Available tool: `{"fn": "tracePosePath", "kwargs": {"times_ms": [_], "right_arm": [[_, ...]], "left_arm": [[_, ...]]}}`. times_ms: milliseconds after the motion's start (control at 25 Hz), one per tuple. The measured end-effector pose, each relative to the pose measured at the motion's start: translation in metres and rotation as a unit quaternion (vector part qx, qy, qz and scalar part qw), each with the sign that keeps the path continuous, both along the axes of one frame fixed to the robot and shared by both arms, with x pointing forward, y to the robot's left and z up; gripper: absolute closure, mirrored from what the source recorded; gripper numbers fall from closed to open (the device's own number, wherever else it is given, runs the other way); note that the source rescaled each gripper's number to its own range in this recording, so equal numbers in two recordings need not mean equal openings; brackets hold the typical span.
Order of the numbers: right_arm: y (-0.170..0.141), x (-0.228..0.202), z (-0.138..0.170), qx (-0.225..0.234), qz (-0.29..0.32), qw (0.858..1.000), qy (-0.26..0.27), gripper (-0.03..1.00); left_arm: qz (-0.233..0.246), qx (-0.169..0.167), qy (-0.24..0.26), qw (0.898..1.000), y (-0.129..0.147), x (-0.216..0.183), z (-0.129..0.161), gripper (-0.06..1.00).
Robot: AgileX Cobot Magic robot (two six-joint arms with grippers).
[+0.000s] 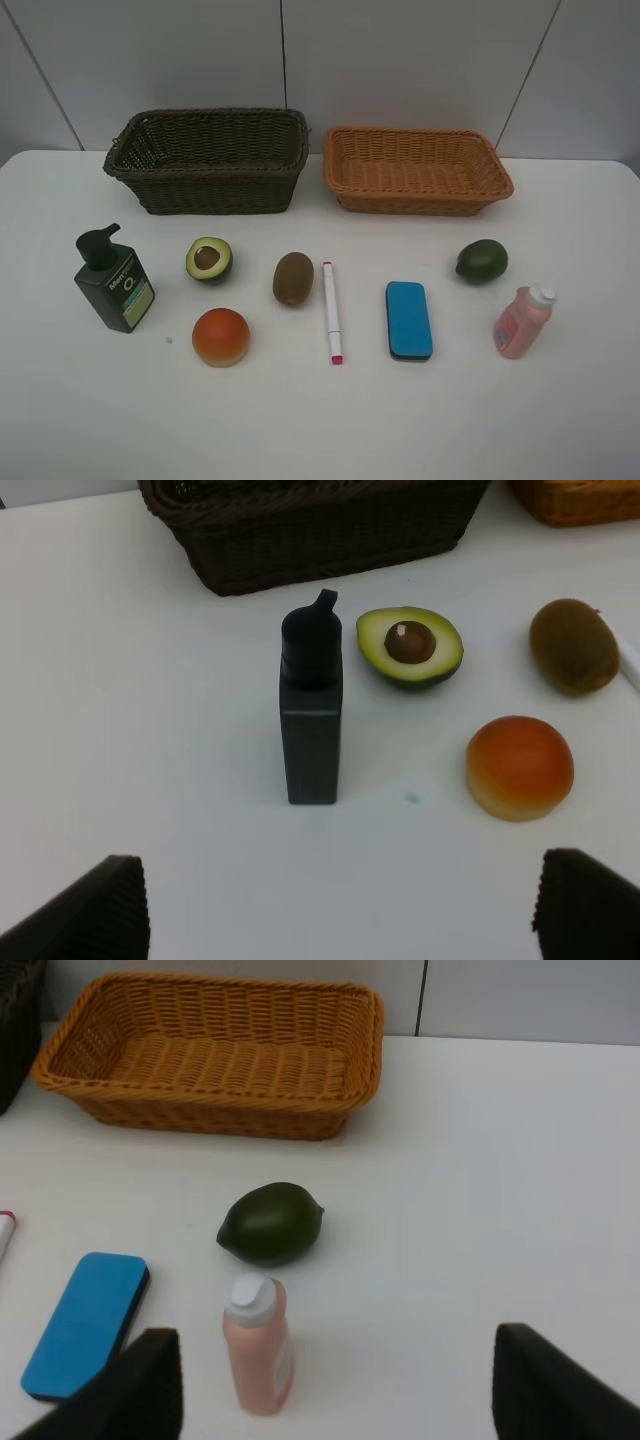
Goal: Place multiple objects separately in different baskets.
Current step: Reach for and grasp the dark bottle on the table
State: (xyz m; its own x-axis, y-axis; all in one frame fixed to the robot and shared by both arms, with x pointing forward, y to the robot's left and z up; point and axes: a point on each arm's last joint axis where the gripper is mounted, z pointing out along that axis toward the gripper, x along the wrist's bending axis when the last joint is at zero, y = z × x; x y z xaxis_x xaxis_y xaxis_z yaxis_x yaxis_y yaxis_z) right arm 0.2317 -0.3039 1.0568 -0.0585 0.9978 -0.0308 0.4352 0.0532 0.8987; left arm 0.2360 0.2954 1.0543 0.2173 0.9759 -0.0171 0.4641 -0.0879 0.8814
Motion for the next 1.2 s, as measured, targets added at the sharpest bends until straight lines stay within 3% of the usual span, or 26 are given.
{"fn": "tracePosePath", "kwargs": {"times_ms": [360, 520, 680, 920, 1200], "right_arm": [[0.0, 0.0, 0.0, 0.0, 0.0, 1.0, 0.0, 0.22], [0.0, 0.0, 0.0, 0.0, 0.0, 1.0, 0.0, 0.22], [0.0, 0.0, 0.0, 0.0, 0.0, 1.0, 0.0, 0.22], [0.0, 0.0, 0.0, 0.0, 0.0, 1.0, 0.0, 0.22], [0.0, 0.0, 0.0, 0.0, 0.0, 1.0, 0.0, 0.22]], "left_arm": [[0.018, 0.009, 0.161, 0.987, -0.01, 0.071, 0.011, 0.03], [0.021, 0.021, 0.227, 0.974, -0.016, 0.12, 0.022, 0.03], [0.023, 0.04, 0.302, 0.952, -0.024, 0.173, 0.02, 0.03], [0.021, 0.065, 0.421, 0.905, -0.033, 0.239, -0.019, 0.03], [0.001, 0.086, 0.454, 0.887, -0.038, 0.276, -0.067, 0.03]]}}
